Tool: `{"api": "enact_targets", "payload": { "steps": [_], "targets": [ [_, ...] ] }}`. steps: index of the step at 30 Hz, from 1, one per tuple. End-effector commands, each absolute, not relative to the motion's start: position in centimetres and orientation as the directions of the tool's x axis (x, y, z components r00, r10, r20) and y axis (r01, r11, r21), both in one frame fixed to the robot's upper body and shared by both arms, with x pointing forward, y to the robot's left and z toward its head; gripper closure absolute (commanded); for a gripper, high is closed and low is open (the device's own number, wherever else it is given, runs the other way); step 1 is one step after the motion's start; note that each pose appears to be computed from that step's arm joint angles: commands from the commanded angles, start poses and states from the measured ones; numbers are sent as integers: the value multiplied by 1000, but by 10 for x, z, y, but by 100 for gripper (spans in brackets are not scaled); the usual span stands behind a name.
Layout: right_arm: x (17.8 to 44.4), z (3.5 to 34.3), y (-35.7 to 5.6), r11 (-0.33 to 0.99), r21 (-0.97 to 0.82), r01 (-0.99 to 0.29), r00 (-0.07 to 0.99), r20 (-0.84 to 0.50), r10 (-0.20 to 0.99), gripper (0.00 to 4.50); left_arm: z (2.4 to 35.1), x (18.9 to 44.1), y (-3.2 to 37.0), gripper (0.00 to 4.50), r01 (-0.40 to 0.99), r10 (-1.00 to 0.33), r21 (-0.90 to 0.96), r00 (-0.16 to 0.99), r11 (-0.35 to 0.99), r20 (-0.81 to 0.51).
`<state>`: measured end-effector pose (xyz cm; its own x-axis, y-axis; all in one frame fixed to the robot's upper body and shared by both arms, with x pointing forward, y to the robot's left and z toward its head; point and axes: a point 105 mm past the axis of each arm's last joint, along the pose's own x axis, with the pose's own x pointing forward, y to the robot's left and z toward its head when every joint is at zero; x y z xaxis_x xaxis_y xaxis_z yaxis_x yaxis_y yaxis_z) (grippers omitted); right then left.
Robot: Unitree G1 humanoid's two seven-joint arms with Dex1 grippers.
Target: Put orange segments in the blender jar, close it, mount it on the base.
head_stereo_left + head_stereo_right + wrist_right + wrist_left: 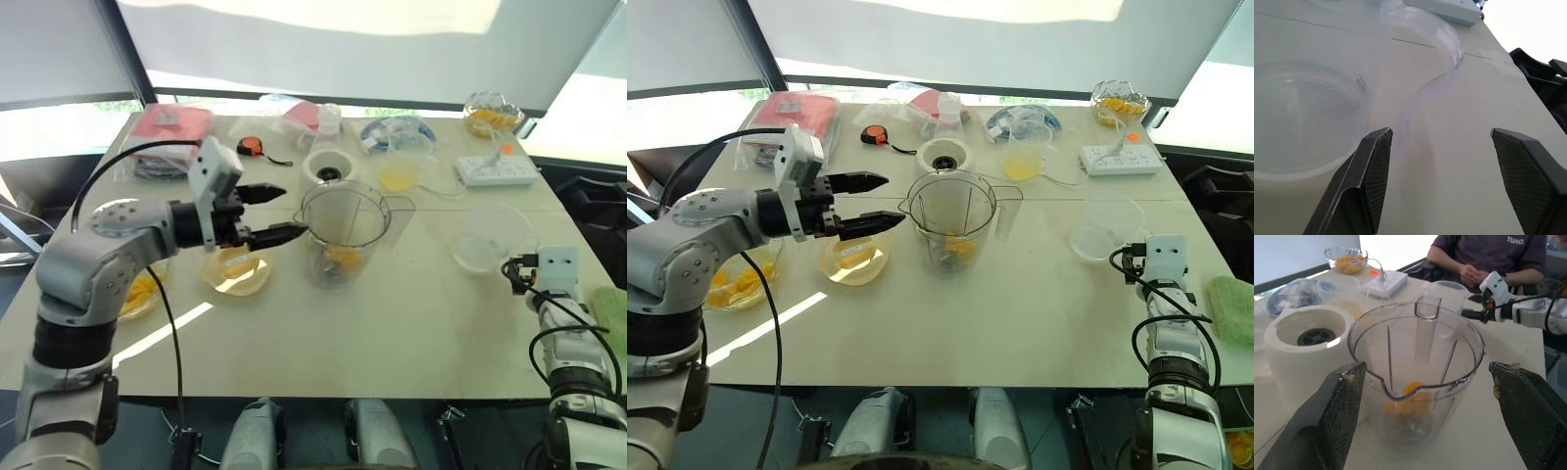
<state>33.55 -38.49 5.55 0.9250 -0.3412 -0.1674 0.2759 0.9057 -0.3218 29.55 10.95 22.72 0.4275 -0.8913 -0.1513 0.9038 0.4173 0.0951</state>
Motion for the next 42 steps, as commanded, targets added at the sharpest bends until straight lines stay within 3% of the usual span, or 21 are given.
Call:
{"api": "enact_targets", "payload": {
  "steps": [1, 7, 10, 14, 15, 28, 32, 42],
  "targets": [
    [346, 73, -385, 904, -324, 279, 939, -106, -328, 118, 238, 288, 109, 33, 907, -899, 142, 416, 398, -136],
    [359, 74, -380, 906, -307, 291, 937, -100, -335, 118, 236, 286, 113, 33, 902, -891, 148, 426, 405, -157],
    [362, 73, -380, 901, -304, 310, 930, -98, -354, 209, 233, 287, 113, 27, 898, -883, 164, 434, 408, -178],
    [364, 74, -379, 899, -305, 313, 931, -87, -354, 415, 233, 287, 113, 27, 894, -881, 159, 443, 419, -170],
    [365, 74, -378, 900, -307, 310, 932, -87, -351, 444, 233, 287, 114, 27, 893, -879, 158, 445, 422, -169],
    [371, 89, -375, 908, -274, 319, 940, -35, -340, 444, 233, 290, 120, 27, 888, -871, 155, 456, 432, -183],
    [382, 139, -373, 913, -248, 323, 946, 106, -305, 444, 240, 294, 126, 27, 884, -868, 158, 464, 440, -177],
    [393, 264, -313, 918, -379, 116, 949, 316, 11, 444, 246, 306, 133, 27, 888, -869, 185, 454, 422, -197]
  ]
}}
